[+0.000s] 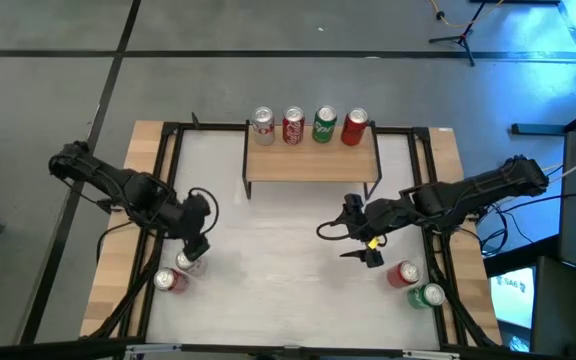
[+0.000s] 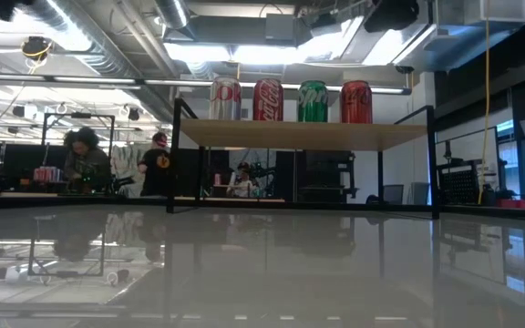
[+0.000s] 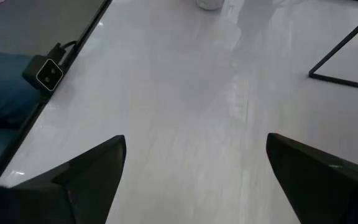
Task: Place canned beverage on shelf
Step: Put the red-silver soda can aligned with the other red-silver soda can on the shelf
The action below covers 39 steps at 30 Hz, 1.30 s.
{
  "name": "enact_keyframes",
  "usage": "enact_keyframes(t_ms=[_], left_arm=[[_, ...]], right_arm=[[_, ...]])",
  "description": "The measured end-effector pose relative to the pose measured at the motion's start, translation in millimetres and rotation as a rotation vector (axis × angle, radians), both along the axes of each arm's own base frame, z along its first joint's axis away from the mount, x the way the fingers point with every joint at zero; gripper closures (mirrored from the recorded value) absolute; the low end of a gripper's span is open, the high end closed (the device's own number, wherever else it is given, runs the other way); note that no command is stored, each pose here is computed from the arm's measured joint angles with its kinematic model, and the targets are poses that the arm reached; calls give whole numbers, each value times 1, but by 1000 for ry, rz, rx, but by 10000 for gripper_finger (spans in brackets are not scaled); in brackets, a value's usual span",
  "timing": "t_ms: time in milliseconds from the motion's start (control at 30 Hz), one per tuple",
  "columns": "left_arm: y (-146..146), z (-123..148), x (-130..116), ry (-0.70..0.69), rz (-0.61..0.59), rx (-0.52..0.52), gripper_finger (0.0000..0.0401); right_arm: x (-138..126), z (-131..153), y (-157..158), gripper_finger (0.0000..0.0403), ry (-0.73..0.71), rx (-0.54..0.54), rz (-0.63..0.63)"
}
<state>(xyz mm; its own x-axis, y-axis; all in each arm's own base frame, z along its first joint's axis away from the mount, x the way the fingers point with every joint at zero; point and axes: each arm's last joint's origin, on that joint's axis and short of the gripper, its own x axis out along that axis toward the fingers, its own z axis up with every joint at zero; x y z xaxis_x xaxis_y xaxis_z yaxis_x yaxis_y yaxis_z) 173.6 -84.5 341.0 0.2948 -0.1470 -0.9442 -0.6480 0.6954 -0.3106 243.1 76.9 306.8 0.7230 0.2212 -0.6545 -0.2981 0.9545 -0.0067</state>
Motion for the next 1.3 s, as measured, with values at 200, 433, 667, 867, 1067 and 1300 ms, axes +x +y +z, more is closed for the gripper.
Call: enact_keyframes(t_ms=[200,433,667,867,1067,1300], left_arm=[[-18,-10,-8,81,25,-18,76],[-33,-27,-12,158,46,12,76],[-38,-49,-17,239,146,32,76],[-41,-59,-16,234,146,6,76],[-41,-59,-14,209,151,14,76],[-41,-60,-13,196,181,39,76]], right_arm=[[0,-2,1,20,34,88,-14],[-1,-2,1,20,36,91,-15],[0,-1,2,20,27,94,-14],[0,-1,2,20,27,94,-14],[0,-1,2,20,27,94,-14],[0,-1,2,20,27,94,-14]])
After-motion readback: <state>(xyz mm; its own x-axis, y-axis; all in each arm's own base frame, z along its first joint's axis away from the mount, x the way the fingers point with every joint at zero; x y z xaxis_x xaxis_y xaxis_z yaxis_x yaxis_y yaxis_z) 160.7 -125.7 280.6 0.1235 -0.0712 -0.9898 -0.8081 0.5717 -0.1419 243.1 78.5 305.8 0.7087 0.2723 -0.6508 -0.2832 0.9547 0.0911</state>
